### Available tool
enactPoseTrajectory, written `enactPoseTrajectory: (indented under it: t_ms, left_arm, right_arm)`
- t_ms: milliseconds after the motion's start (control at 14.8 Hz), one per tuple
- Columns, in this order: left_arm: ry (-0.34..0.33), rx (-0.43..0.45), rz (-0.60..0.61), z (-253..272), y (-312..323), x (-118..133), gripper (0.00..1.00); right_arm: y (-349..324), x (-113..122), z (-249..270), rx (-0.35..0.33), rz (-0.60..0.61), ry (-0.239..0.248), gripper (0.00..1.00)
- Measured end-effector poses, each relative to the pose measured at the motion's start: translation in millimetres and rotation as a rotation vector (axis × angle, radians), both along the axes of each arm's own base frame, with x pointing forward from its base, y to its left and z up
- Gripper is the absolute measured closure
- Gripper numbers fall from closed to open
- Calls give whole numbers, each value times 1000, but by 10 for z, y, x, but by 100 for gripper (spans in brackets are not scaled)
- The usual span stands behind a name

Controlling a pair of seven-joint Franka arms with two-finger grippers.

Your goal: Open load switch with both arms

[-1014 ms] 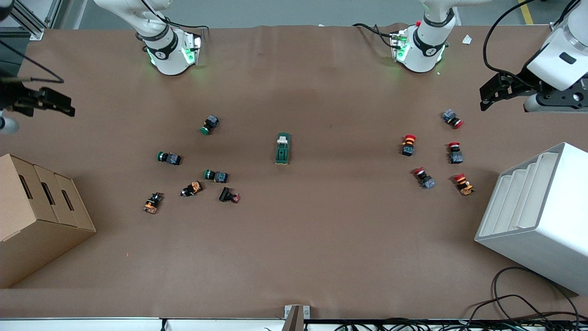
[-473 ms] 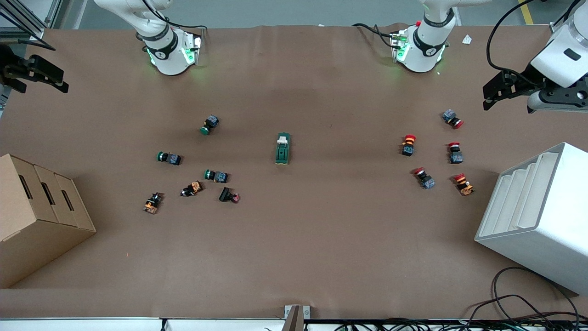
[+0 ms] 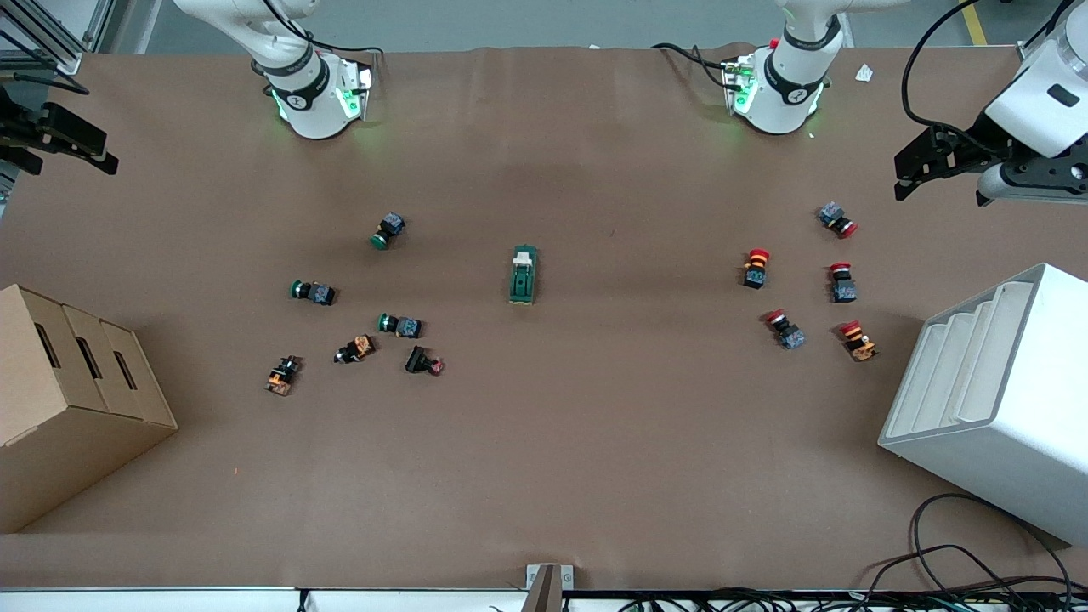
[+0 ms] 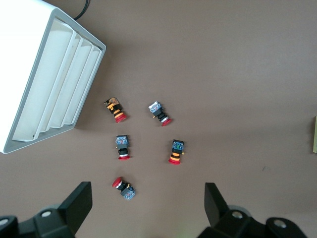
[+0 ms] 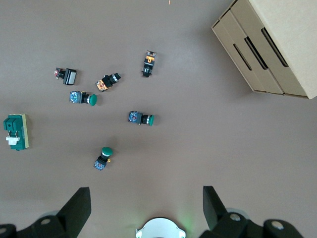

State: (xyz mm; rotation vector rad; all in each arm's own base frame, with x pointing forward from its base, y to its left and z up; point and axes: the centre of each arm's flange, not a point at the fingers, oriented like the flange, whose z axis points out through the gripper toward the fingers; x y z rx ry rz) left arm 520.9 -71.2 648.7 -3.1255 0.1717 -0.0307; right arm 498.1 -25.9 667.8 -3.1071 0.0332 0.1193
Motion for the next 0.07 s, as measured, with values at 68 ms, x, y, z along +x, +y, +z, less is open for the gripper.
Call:
enactPoseTrajectory:
  t_ms: [68]
  left_arm:
    - [1,0,0,-4,0,2,0]
  right_arm:
    - [3,1,8,-1,1,-2,0]
